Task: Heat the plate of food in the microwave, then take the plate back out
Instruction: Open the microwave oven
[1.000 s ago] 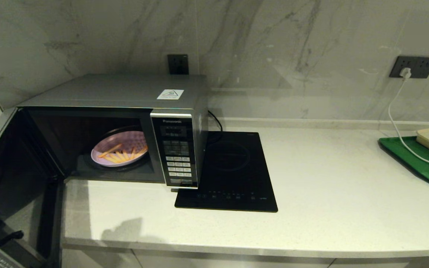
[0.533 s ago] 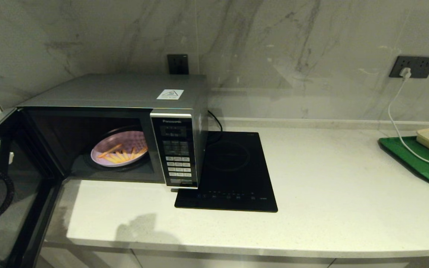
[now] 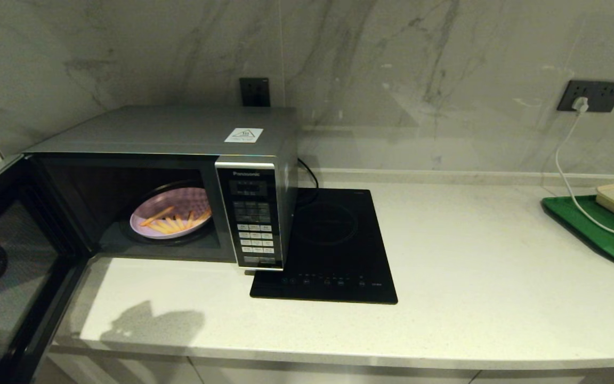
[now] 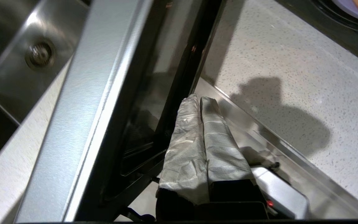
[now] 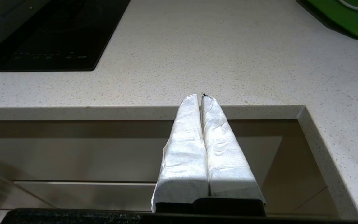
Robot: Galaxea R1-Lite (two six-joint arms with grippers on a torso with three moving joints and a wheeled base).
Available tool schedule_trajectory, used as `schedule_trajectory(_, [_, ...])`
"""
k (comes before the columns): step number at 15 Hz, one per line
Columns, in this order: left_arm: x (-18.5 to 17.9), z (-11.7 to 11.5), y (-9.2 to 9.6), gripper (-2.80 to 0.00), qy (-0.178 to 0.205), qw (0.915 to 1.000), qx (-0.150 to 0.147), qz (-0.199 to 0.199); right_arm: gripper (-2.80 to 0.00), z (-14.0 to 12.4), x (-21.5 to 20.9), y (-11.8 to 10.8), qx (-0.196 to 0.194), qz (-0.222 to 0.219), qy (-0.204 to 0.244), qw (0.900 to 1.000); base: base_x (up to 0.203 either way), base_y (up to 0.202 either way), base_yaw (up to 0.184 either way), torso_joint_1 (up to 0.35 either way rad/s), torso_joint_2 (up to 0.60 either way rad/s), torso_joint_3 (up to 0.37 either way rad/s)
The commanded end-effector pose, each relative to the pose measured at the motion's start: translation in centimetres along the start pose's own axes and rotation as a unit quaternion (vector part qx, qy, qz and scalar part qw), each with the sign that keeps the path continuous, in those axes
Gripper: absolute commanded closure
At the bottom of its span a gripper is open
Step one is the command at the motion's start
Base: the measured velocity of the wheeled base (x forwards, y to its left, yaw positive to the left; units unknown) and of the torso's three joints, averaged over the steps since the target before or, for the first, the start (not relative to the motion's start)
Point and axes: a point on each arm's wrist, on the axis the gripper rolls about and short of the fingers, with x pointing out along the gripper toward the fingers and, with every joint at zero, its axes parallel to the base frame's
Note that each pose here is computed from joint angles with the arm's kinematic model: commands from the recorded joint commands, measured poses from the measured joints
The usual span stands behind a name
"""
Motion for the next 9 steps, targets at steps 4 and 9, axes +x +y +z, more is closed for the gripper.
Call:
schedule_trajectory(4, [2.1,0.4,3.7,0.0,0.04,0.9933,-0.096,0.05,0.0,0.0,0.0,0.0,0.0,0.0,0.001,1.0,0.0,0.0,0.0,0.0,0.0,0.0])
schedule_trajectory(9, [1.8,0.4,4.3,0.0,0.037,0.9918,-0.111,0.052,0.0,0.0,0.0,0.0,0.0,0.0,0.0,1.0,0.0,0.0,0.0,0.0,0.0,0.0])
